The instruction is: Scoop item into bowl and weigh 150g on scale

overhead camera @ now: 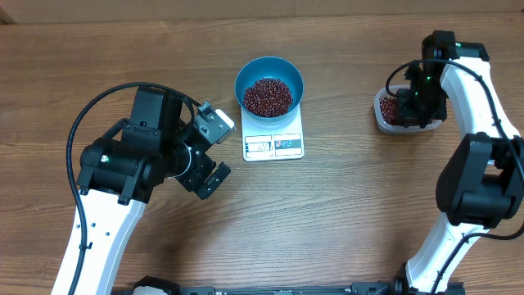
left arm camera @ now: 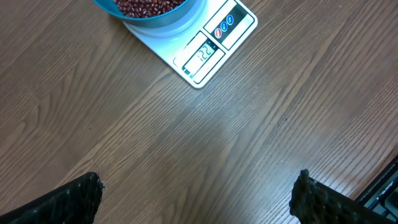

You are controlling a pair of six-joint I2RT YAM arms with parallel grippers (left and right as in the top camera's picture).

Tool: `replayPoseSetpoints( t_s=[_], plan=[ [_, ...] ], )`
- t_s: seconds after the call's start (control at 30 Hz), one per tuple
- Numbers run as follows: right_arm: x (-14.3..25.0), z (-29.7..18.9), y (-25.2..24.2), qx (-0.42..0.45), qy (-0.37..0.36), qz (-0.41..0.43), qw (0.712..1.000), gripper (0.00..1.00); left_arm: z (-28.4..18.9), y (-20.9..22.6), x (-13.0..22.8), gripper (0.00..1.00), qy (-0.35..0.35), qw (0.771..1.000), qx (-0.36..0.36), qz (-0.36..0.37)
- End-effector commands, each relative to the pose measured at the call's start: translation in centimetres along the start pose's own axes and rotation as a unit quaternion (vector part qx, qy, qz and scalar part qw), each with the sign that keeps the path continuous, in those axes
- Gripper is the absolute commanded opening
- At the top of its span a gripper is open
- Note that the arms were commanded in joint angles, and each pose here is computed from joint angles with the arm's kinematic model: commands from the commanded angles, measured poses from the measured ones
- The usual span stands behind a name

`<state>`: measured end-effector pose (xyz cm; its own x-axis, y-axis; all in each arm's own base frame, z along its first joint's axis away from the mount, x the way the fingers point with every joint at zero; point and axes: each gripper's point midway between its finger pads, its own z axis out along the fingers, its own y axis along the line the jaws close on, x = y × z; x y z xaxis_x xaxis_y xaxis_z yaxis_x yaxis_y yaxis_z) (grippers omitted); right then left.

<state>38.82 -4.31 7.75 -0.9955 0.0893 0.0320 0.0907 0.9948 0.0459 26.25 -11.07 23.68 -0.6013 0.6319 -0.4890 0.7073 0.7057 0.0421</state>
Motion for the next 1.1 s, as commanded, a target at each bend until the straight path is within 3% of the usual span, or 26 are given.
replayPoseSetpoints(
  t_s=[0.0, 0.43, 0.8, 1.07],
  plan=[
    [-0.5, -0.2, 1.8, -0.052, -0.005, -0.035, 0.998, 0.04, 0.2, -0.1, -0.2, 1.00, -0.003, 1.000, 0.008, -0.007],
    [0.2, -0.8, 4.0, -0.136, 0.002, -0.029, 0.990, 0.04, 0.2, -0.1, -0.2, 1.00, -0.003, 1.000, 0.008, -0.007],
    [0.2, -1.4, 2.5, -0.183, -0.004, 0.006, 0.983, 0.04, 0.2, -0.1, -0.2, 0.99, -0.003, 1.000, 0.008, -0.007],
    [0.5, -2.8, 2.5, -0.266, -0.021, -0.011, 0.964, 0.04, 0.2, -0.1, -0.2, 1.00, -0.003, 1.000, 0.008, -0.007]
  ],
)
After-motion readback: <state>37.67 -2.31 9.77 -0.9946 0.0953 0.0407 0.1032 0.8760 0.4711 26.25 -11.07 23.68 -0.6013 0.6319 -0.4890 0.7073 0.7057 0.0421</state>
